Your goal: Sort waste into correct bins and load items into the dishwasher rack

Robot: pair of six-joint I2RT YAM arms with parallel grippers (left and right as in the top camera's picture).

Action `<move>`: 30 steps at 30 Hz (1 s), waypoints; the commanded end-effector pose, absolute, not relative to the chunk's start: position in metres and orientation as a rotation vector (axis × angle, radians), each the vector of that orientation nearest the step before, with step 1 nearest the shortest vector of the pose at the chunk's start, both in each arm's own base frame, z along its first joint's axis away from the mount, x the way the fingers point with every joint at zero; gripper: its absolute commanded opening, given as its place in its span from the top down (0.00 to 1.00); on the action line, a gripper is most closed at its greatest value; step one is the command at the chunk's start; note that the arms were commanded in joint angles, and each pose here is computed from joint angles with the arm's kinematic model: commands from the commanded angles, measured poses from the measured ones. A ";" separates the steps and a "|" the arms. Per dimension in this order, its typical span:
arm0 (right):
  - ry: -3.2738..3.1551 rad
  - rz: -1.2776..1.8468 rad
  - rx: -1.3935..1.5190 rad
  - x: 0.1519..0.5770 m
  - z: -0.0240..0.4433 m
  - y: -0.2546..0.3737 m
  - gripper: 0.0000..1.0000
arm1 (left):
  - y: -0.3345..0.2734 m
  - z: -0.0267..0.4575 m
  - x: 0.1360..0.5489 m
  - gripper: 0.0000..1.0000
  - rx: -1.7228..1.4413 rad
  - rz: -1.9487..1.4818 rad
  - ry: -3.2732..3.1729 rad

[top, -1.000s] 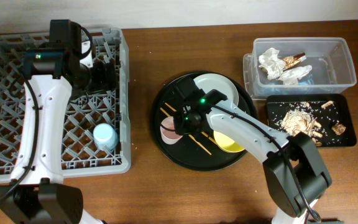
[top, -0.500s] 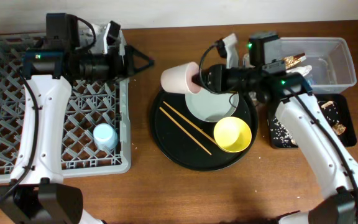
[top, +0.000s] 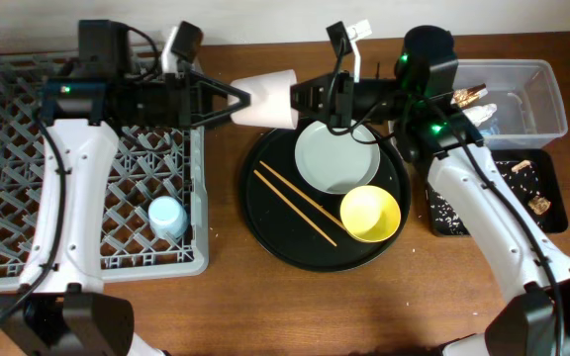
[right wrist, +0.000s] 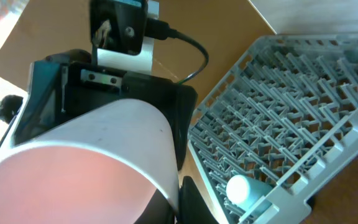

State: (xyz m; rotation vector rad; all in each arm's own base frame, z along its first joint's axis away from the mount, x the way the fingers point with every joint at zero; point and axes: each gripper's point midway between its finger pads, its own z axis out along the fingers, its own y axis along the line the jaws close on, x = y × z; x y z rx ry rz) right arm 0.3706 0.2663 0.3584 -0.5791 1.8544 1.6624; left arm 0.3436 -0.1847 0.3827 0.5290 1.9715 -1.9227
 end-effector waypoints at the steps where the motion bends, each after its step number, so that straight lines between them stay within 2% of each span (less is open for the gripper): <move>1: 1.865 1.661 -0.525 0.376 0.359 0.278 0.96 | -0.198 0.384 0.337 0.01 0.603 -1.907 1.958; 5: 1.860 1.631 -0.502 0.380 0.357 0.289 0.96 | -0.210 0.384 0.329 0.01 0.643 -1.928 1.960; 7: 1.873 1.633 -0.500 0.382 0.350 0.297 0.96 | -0.214 0.384 0.327 0.09 0.658 -1.936 1.961; 8: 1.889 1.639 -0.487 0.383 0.344 0.300 0.96 | -0.215 0.384 0.326 0.16 0.661 -1.938 1.961; 11: 1.912 1.670 -0.506 0.379 0.336 0.308 0.96 | -0.215 0.384 0.326 0.21 0.661 -1.936 1.961; 13: 1.910 1.690 -0.531 0.375 0.337 0.308 0.96 | -0.215 0.385 0.327 0.20 0.673 -1.927 1.949; 15: 1.908 1.723 -0.569 0.368 0.338 0.309 0.96 | -0.213 0.386 0.331 0.07 0.681 -1.911 1.932; 16: 1.907 1.734 -0.582 0.365 0.338 0.309 0.96 | -0.208 0.388 0.332 0.04 0.671 -1.913 1.924; 20: 1.910 1.742 -0.580 0.365 0.339 0.309 0.96 | -0.200 0.391 0.335 0.03 0.653 -1.924 1.903; 21: 1.910 1.742 -0.580 0.365 0.339 0.309 0.96 | -0.200 0.391 0.335 0.10 0.652 -1.923 1.903; 22: 1.910 1.743 -0.581 0.364 0.339 0.309 0.96 | -0.200 0.391 0.335 0.25 0.653 -1.923 1.903; 24: 1.910 1.751 -0.591 0.363 0.339 0.310 0.96 | -0.200 0.391 0.335 0.37 0.653 -1.922 1.903; 28: 1.909 1.761 -0.603 0.360 0.339 0.310 0.96 | -0.200 0.390 0.336 0.35 0.656 -1.911 1.903; 30: 1.908 1.774 -0.619 0.358 0.339 0.310 0.96 | -0.195 0.394 0.338 0.04 0.664 -1.914 1.872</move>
